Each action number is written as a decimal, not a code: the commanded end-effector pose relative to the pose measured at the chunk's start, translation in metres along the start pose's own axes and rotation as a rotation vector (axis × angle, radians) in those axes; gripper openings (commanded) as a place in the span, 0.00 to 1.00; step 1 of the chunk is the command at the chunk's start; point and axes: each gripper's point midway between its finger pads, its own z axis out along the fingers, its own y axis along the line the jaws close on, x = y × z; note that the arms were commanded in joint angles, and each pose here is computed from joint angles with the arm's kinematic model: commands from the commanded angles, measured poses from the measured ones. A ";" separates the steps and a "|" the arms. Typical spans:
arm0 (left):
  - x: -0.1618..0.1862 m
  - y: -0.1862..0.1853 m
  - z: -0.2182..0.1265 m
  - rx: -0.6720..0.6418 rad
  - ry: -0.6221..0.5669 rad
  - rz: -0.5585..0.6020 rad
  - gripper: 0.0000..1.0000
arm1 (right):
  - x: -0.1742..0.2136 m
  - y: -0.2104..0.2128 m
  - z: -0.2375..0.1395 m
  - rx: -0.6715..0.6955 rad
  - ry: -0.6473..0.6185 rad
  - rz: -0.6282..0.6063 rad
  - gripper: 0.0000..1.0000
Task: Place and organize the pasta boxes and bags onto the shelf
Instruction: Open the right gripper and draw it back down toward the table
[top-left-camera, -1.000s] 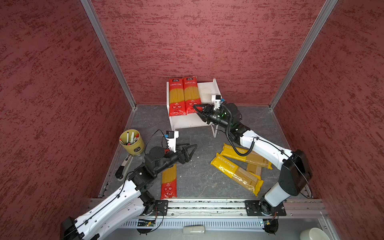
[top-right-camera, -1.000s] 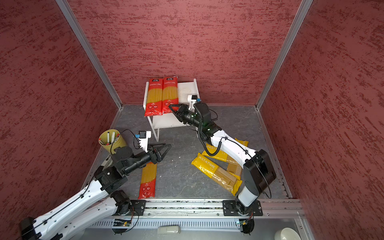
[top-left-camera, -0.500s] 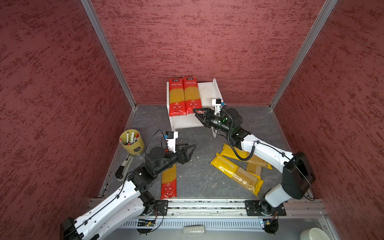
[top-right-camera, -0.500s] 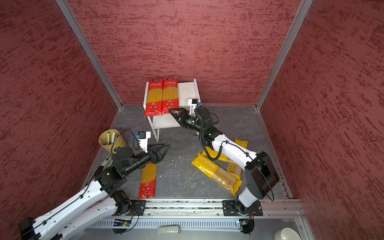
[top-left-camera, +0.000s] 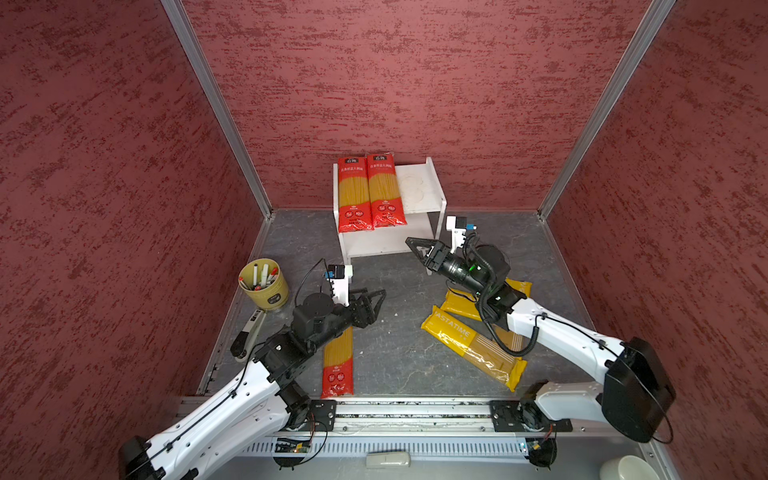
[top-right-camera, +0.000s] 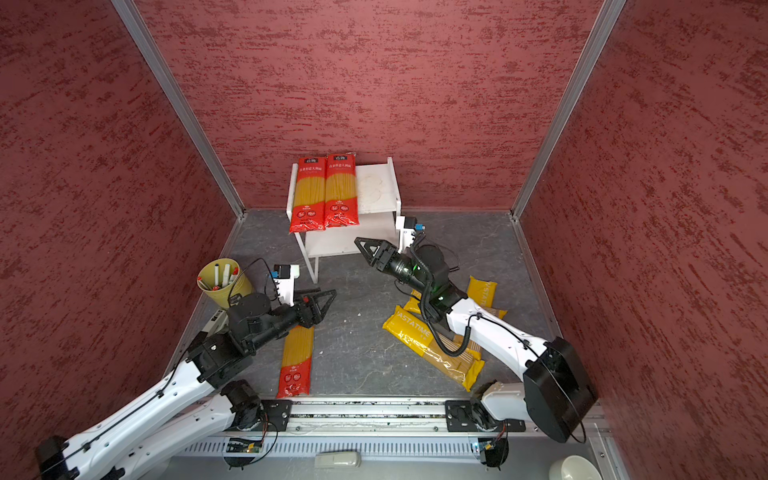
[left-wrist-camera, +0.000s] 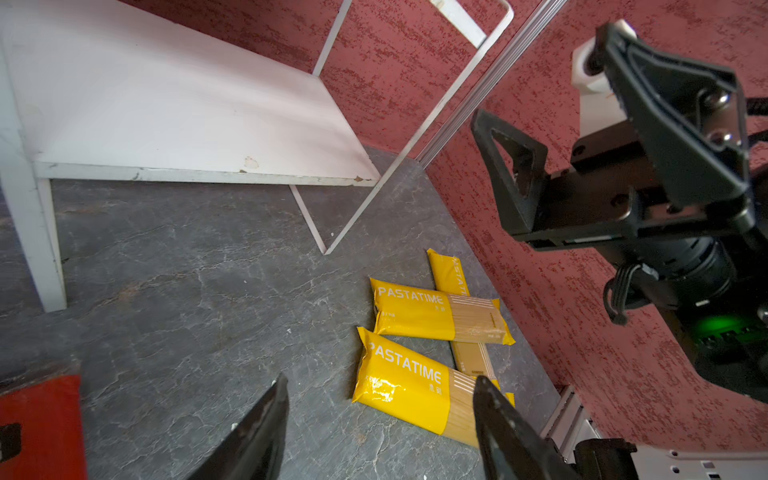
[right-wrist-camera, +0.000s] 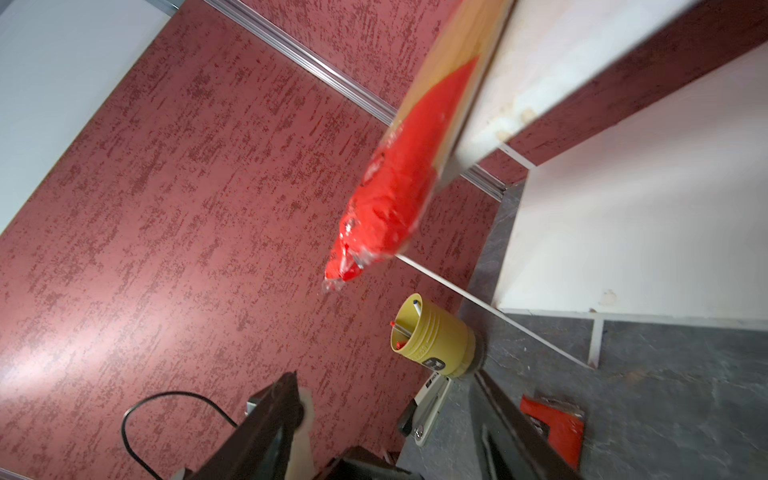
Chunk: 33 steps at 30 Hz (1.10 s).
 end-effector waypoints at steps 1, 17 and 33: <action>0.004 0.005 -0.002 -0.044 0.020 0.022 0.70 | 0.007 0.005 -0.008 -0.013 -0.047 -0.065 0.66; 0.062 0.066 0.000 -0.382 0.200 -0.016 0.72 | 0.112 -0.077 -0.001 0.255 0.044 -0.045 0.62; 0.093 0.168 -0.056 -0.663 0.199 -0.495 0.74 | 0.197 -0.151 0.020 0.447 0.309 0.114 0.58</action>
